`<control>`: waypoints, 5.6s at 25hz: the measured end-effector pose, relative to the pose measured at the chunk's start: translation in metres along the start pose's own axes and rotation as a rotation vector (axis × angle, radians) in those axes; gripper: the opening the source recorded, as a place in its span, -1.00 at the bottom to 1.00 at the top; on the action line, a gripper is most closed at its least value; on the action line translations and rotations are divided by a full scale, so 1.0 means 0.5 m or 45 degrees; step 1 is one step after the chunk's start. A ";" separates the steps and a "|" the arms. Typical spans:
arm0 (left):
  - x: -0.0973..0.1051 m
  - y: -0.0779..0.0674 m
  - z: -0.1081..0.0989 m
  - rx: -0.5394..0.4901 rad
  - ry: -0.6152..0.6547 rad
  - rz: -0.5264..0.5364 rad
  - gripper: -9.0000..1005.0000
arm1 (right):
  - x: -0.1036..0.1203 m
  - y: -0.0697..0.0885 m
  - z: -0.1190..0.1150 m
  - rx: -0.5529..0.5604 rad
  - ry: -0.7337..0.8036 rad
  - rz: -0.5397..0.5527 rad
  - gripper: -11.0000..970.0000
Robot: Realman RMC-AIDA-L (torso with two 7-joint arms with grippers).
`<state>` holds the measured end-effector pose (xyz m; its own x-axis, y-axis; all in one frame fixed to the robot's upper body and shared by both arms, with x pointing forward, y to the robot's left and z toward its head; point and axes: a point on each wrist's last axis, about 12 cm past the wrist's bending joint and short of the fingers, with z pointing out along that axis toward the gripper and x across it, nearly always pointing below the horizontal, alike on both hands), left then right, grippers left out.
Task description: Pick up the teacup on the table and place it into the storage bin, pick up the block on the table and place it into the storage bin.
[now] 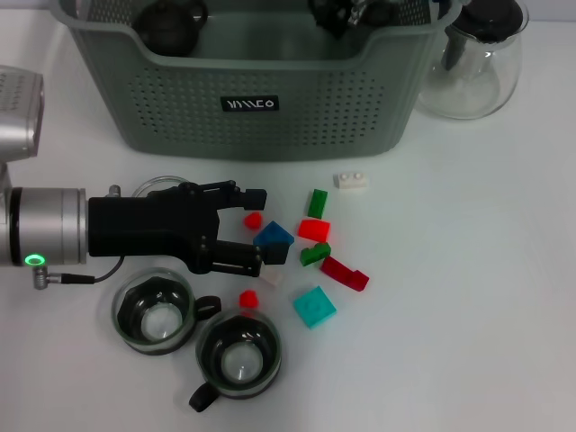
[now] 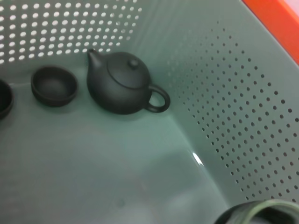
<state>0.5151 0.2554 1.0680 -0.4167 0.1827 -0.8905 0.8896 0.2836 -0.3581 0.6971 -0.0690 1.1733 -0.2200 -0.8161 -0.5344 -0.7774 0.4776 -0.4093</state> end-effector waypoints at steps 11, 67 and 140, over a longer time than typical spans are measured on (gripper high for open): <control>0.002 0.001 -0.006 -0.007 0.005 -0.002 0.86 | -0.030 -0.021 -0.037 0.034 -0.118 0.025 -0.34; -0.038 0.026 -0.137 -0.139 0.089 0.117 0.86 | 0.237 0.036 -0.330 -0.995 -0.515 0.013 0.41; -0.015 0.026 -0.118 -0.221 0.073 0.039 0.86 | 0.063 0.399 -0.123 -1.049 -0.174 -1.271 0.40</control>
<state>0.5190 0.3135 1.0868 -0.4041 0.2461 -0.8810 0.8586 0.4342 -0.2725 0.4985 -0.0194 1.1202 0.6832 -0.6382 -0.3548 -0.7113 -0.6915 -0.1258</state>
